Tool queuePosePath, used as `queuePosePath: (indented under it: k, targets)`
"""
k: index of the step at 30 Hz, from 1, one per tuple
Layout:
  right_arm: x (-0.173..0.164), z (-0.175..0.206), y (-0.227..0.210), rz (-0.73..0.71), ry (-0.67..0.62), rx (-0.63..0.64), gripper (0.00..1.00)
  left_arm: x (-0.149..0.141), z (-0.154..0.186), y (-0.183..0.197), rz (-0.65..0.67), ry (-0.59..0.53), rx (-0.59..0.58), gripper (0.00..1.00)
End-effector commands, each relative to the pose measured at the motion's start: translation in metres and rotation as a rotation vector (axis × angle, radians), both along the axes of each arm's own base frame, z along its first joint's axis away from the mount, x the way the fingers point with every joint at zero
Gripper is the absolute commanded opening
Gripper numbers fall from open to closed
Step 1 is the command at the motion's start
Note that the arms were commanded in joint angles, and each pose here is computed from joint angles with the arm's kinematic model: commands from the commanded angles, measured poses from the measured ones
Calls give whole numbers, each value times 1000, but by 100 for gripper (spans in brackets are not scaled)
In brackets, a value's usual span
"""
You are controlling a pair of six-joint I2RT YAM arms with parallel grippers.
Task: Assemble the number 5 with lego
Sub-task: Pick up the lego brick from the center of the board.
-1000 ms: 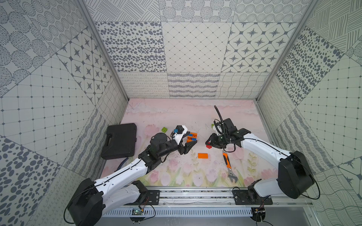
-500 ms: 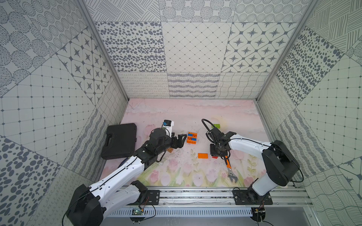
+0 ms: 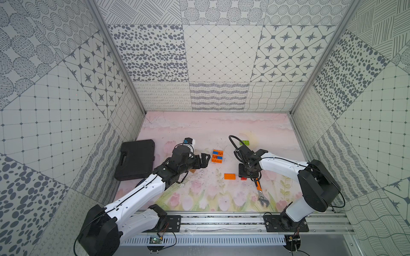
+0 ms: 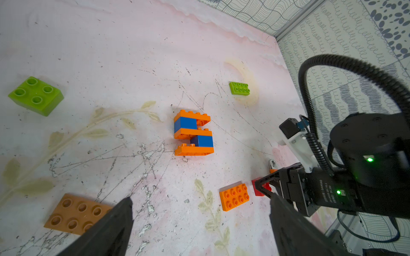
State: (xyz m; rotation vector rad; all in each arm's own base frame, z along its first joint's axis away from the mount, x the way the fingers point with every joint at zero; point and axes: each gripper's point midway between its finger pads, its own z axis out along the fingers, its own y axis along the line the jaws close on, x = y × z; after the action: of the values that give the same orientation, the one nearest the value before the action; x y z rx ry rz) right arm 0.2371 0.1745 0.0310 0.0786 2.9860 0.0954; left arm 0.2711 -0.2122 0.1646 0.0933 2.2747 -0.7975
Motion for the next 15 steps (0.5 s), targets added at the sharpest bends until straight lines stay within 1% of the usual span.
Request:
queuePosePath:
  k: [1,3,4,7,15]
  targets:
    - [-6,3,-1,-10,2,-1,44,-4,1,-17,-54,72,-85,99]
    - [-7,0,-3,-11,6,-10,34,-5,0,-19,-64,82,-90,99]
    - [-8,0,-3,-12,10,-12,33,-5,0,-19,-65,85,-90,99]
    - [-7,-1,-4,-13,14,-20,38,-7,-6,-16,-52,96,-78,99]
    - [-8,-3,-2,-10,31,-27,40,-8,-9,-16,-58,105,-74,99]
